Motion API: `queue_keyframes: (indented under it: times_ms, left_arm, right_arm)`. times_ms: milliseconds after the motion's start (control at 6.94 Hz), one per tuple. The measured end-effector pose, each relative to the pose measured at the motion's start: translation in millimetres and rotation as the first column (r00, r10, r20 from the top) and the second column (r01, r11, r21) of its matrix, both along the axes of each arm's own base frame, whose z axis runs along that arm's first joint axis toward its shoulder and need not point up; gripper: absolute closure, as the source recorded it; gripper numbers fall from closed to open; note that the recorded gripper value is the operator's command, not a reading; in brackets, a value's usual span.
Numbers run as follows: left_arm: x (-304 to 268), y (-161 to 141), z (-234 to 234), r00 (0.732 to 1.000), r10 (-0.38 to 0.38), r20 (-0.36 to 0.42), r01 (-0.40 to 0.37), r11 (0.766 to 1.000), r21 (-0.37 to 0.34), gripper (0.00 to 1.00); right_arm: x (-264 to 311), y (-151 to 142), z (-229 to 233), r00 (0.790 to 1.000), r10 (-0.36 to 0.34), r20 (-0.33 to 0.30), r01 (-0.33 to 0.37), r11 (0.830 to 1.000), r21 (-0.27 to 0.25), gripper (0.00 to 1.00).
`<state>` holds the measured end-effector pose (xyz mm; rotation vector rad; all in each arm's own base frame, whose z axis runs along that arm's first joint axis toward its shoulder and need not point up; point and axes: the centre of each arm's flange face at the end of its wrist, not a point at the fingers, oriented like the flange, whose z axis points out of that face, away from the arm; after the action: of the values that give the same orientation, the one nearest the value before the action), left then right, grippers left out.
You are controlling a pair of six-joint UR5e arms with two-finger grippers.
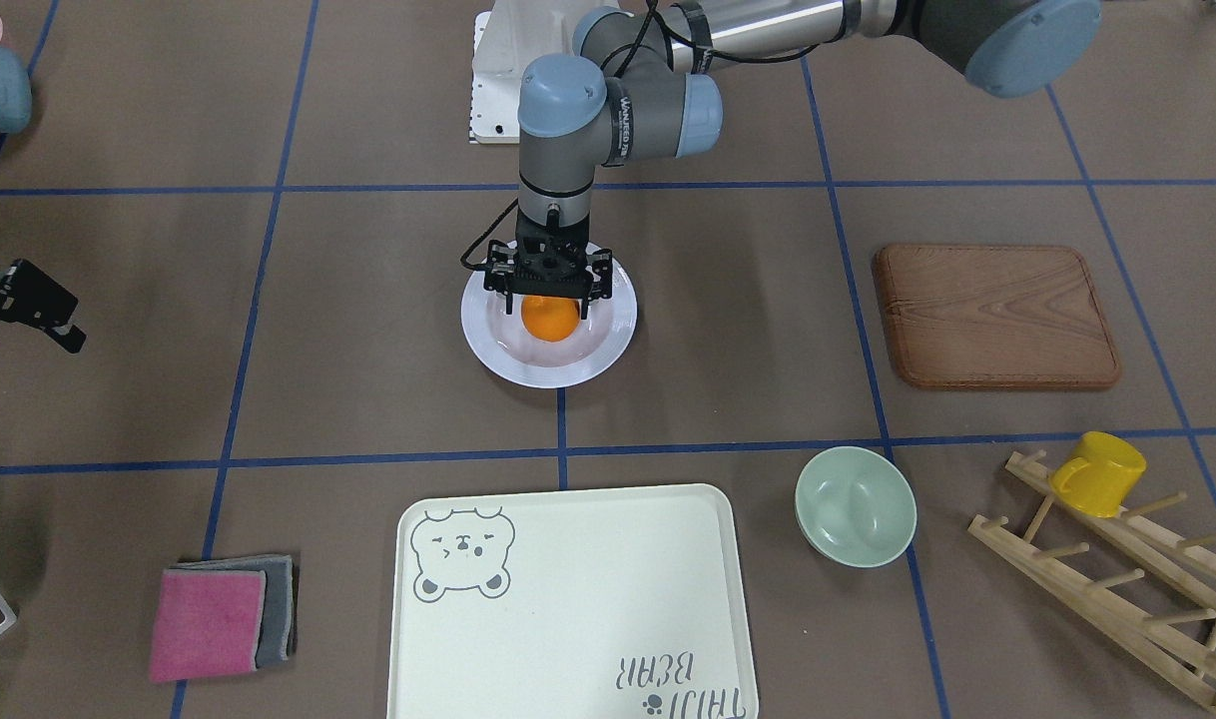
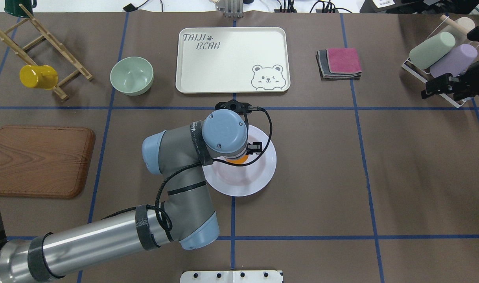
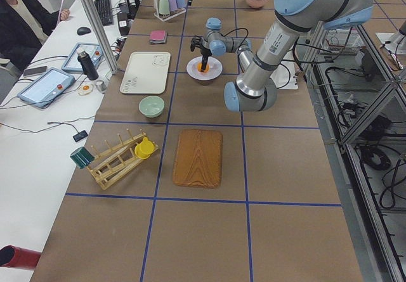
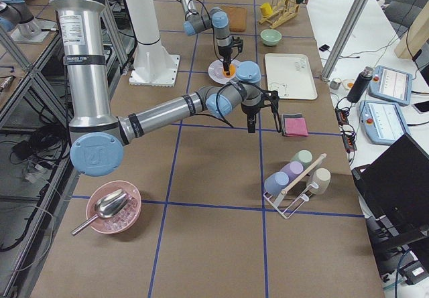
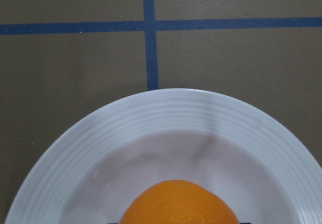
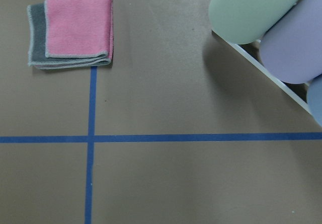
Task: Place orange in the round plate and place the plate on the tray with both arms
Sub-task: 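Carry the orange with the left gripper and release it onto the white plate, then withdraw the left arm while the right gripper reaches to the white plate's rim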
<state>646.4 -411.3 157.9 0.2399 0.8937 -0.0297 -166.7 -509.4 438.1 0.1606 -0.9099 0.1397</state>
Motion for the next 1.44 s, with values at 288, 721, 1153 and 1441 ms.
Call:
queue_keyframes:
  times_ms: [288, 721, 1153, 1441]
  left_arm:
    - [-34, -18, -3, 1.000, 0.000, -0.009, 0.000, 1.000, 0.031, 0.01]
    - [-191, -80, 67, 0.988, 0.111, 0.111, -0.126, 0.983, 0.134, 0.01]
    - [-373, -140, 184, 0.934, 0.262, 0.243, -0.315, 0.923, 0.219, 0.01]
    - [-502, -148, 278, 0.917, 0.298, 0.264, -0.353, 0.916, 0.190, 0.01]
  right_arm:
    - [-33, 5, -31, 0.992, 0.084, 0.089, -0.083, 0.996, -0.022, 0.00]
    - [-106, 47, -81, 0.920, 0.322, 0.222, -0.297, 0.945, -0.140, 0.00]
    - [-178, 116, -131, 0.760, 0.567, 0.318, -0.472, 0.818, -0.330, 0.00]
    - [-211, 160, -151, 0.666, 0.653, 0.361, -0.514, 0.752, -0.413, 0.00]
